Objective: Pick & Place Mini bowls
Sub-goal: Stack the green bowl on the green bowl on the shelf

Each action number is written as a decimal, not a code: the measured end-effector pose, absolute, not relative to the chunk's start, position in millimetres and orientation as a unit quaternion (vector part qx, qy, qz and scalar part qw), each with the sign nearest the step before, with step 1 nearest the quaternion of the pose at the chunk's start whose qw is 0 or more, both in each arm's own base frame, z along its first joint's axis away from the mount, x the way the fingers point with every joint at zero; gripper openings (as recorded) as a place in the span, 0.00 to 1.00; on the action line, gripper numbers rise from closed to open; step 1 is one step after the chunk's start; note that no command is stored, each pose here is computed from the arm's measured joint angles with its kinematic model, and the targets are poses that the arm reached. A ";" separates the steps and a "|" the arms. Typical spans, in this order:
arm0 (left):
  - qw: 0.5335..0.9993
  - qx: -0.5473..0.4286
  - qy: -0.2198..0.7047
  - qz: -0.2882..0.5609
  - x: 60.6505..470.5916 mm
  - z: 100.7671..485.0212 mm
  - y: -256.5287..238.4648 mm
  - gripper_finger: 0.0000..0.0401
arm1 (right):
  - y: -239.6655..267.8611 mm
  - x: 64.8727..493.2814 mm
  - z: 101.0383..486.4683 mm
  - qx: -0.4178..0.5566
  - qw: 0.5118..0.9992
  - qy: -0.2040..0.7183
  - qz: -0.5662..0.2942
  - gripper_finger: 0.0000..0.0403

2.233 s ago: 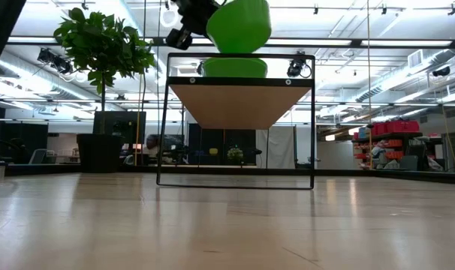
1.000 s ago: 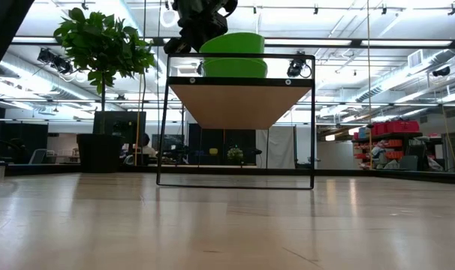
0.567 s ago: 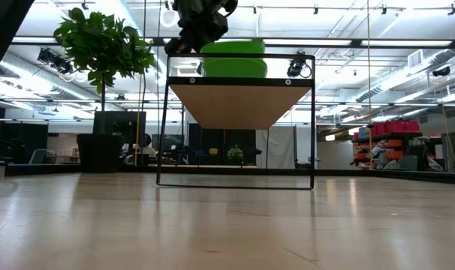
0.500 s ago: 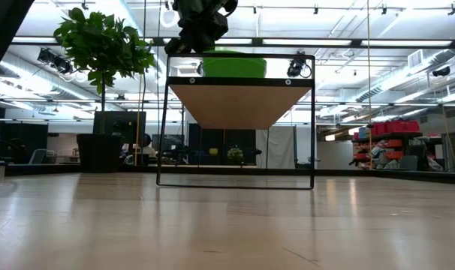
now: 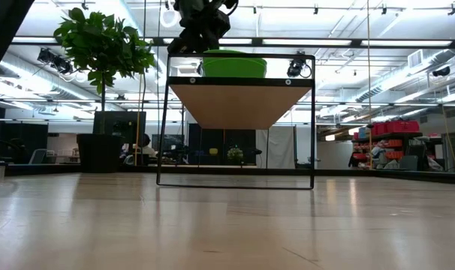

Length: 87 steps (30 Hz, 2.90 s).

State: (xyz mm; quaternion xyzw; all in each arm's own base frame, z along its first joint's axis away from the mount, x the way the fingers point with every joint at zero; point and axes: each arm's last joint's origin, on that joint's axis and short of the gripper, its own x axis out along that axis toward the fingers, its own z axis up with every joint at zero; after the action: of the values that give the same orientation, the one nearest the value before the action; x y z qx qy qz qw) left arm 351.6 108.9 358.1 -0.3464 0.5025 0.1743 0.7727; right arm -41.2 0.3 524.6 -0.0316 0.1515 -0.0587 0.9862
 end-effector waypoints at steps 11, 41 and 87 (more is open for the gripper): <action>0.779 -0.333 0.507 0.159 351.4 358.1 108.7 0.24 | 0.3 -41.2 524.6 -0.032 0.986 0.152 -0.059 0.02; 0.816 -0.260 0.509 0.088 347.5 365.6 106.4 0.50 | 0.3 -41.2 524.6 -0.032 0.986 0.152 -0.059 0.02; 0.929 -0.041 0.355 -0.090 346.3 389.1 126.4 0.02 | 0.3 -41.0 524.6 -0.032 0.986 0.152 -0.059 0.02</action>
State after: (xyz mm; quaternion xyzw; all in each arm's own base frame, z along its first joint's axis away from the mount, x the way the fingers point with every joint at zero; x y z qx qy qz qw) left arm 346.3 126.4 389.1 -0.0413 0.3553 -0.0904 0.9295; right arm -41.0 0.3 524.6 -0.0316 0.1517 -0.0588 0.9862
